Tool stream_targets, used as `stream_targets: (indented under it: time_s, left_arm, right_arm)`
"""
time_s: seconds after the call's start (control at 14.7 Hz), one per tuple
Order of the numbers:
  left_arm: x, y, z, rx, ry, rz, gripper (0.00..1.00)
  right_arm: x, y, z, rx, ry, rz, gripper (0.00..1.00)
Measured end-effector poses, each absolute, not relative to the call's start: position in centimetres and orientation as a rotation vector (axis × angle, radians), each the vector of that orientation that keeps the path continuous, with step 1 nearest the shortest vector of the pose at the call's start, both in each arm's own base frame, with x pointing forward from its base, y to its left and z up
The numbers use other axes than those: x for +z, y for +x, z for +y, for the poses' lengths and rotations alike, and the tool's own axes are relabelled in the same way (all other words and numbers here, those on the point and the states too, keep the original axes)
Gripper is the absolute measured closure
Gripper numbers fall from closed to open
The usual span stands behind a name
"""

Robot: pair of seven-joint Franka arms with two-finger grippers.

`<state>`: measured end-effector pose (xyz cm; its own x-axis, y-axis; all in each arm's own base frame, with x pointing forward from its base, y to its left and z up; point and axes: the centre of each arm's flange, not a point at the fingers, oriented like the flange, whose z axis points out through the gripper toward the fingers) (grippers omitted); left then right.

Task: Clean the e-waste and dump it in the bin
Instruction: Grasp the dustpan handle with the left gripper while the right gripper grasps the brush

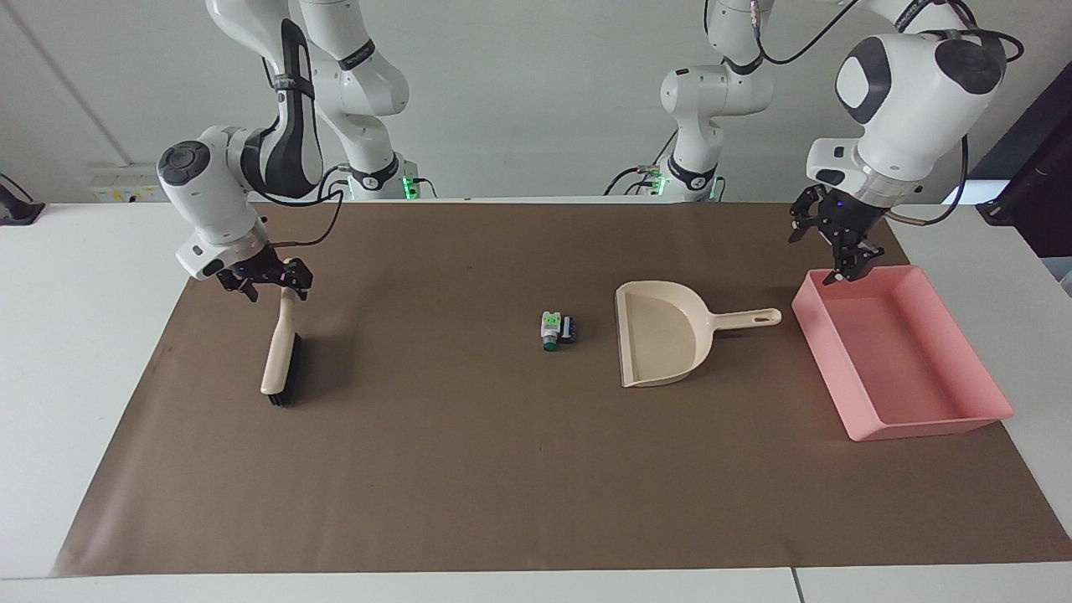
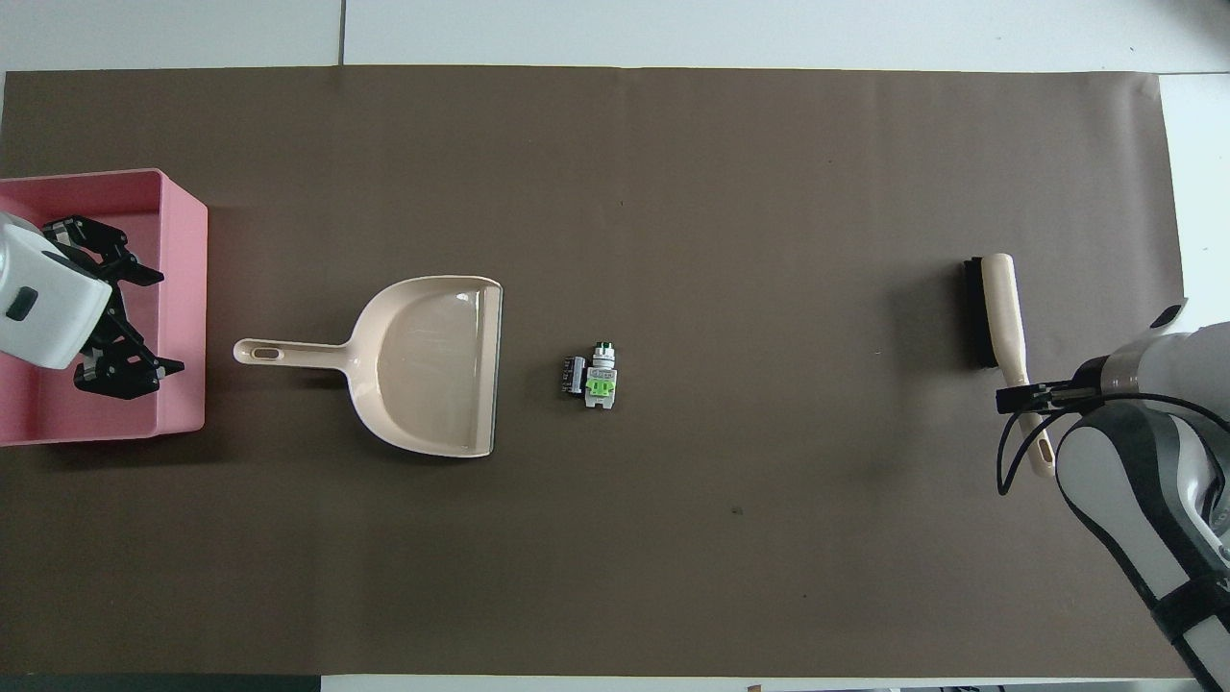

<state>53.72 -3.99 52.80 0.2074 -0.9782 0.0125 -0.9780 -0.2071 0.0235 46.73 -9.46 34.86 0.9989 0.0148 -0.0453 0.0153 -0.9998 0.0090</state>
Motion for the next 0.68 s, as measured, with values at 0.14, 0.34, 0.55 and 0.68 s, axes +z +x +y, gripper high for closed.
stream_targets:
  time_s: [0.14, 0.34, 0.55, 0.68]
  left_arm:
    - [50.2, 53.4, -4.8, -0.004, 2.393, -2.010, 0.03]
    - [45.9, 52.7, -5.3, -0.023, 2.384, -2.059, 0.02]
    - [43.4, 52.3, -6.0, -0.016, 2.370, -2.086, 0.02]
    - [42.0, 52.3, -7.1, -0.004, 2.371, -2.133, 0.02]
  right_arm:
    - [34.7, 46.7, -9.4, -0.078, 3.132, 0.025, 0.02]
    - [34.5, 46.6, -9.3, -0.083, 3.133, 0.028, 0.05]
    - [34.1, 46.3, -9.2, -0.097, 3.134, 0.030, 0.16]
    - [34.0, 46.3, -9.1, -0.100, 3.135, 0.032, 0.31]
